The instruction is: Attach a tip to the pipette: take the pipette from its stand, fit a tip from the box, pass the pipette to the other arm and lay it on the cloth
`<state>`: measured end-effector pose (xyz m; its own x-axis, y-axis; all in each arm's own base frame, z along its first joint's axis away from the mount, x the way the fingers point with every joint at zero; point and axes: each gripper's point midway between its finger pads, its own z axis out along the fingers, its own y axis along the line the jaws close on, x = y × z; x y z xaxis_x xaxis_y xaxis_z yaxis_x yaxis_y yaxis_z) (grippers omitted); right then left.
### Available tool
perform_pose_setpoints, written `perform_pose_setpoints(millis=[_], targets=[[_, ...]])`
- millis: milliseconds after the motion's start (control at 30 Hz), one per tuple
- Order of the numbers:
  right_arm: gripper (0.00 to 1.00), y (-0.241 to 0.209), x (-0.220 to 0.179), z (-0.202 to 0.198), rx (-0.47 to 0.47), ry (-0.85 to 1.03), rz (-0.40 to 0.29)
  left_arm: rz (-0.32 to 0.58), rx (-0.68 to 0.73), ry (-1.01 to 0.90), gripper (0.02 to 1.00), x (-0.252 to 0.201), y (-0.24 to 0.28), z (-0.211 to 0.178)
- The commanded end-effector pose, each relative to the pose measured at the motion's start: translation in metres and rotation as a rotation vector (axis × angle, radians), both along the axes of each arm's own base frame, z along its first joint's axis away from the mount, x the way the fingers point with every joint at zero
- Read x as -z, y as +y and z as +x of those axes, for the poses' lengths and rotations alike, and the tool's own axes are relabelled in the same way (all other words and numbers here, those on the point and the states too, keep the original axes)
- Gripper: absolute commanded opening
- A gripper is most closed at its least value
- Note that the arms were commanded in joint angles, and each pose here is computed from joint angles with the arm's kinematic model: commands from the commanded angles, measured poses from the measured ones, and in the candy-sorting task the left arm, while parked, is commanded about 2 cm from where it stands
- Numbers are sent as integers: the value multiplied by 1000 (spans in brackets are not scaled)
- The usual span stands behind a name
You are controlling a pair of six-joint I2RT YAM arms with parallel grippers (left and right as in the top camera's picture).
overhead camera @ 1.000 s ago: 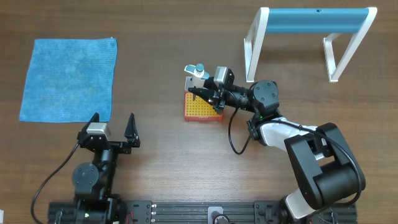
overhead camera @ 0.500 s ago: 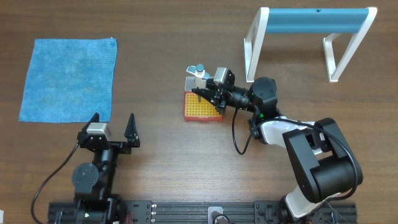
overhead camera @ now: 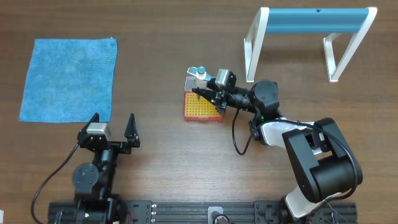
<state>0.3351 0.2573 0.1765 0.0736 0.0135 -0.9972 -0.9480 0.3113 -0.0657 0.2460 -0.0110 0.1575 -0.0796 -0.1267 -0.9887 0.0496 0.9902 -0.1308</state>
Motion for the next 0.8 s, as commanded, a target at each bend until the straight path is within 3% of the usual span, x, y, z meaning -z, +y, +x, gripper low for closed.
perform_pose_setpoints(millis=[33,167,667,800], targets=[[77,-1,-2,-1,-1,32,18,12,9,3,998,1,-2,0],[77,-1,12,0,0,111,-9,12,9,3,998,1,-2,0],[77,-2,16,2,12,58,-39,12,9,3,998,1,-2,0],[77,-2,33,1,10,64,-93,12,9,3,998,1,-2,0]])
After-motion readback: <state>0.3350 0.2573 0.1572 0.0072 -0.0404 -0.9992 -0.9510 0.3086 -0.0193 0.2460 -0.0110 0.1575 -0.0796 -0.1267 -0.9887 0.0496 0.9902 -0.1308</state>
